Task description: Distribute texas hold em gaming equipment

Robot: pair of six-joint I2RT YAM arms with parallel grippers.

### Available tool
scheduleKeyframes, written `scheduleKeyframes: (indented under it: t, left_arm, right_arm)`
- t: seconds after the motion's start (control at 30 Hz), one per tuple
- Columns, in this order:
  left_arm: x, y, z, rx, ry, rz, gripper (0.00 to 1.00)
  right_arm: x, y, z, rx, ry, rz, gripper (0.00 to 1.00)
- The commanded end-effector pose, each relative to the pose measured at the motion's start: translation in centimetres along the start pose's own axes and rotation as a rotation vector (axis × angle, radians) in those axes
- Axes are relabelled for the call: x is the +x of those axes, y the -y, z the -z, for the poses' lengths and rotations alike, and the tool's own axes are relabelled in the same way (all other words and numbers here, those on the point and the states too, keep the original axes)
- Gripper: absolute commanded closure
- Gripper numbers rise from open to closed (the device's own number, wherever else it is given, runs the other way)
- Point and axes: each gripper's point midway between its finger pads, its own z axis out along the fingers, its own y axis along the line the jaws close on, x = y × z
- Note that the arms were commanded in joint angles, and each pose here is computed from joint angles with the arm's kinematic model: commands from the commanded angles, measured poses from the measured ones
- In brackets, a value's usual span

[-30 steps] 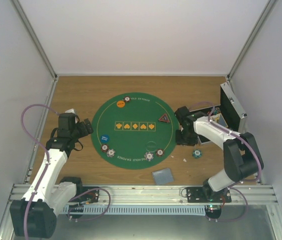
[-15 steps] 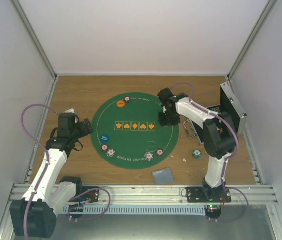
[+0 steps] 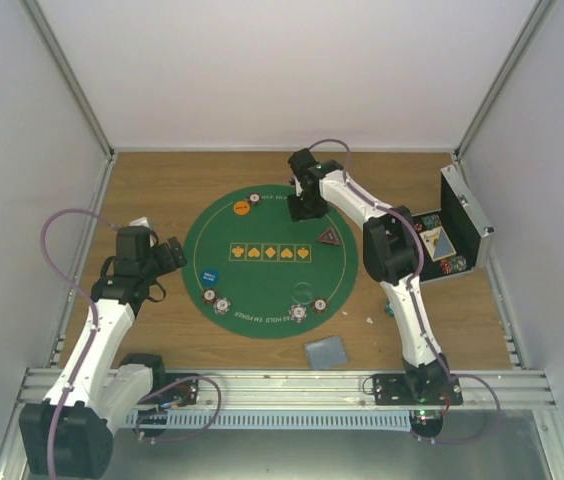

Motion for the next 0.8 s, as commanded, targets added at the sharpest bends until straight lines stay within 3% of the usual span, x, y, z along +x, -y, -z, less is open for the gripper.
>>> scheduleKeyframes:
  t: [0.0, 0.77]
  left_arm:
    - [-1.2, 0.4, 0.4, 0.010, 0.057, -0.001, 0.06]
    - [-0.8, 0.3, -0.2, 0.002, 0.036, -0.004, 0.06]
  right_arm:
    - [-0.2, -0.6, -1.2, -0.016, -0.040, 0.036, 0.67]
    - [-3.4, -3.7, -2.8, -0.155, 0.042, 0.003, 0.67]
